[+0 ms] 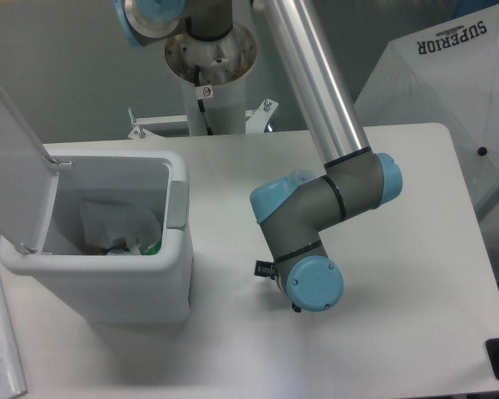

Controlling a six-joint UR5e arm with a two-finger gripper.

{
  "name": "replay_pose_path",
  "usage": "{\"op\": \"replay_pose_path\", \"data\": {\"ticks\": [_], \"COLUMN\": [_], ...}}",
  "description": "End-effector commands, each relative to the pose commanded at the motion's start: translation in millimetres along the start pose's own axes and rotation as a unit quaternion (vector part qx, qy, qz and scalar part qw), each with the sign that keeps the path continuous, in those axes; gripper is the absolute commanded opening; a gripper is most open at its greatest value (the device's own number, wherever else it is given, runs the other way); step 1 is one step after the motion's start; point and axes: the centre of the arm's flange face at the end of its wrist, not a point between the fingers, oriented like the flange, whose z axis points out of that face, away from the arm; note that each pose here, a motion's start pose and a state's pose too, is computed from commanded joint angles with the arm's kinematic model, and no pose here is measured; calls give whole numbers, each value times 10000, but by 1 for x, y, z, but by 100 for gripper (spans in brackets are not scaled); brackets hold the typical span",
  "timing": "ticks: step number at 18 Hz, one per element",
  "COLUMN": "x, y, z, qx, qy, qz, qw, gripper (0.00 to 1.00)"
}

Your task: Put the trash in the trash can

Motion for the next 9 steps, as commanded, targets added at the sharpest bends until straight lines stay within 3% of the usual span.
{"op": "replay_pose_path", "data": {"ticks": [6, 9], "x": [0, 0], "y": [2, 3], "z": [-3, -5], "qx": [7, 31], "qy": [-1, -7], "qz": [-8, -11], "qw": [10000, 10000], "gripper": [32, 9]}}
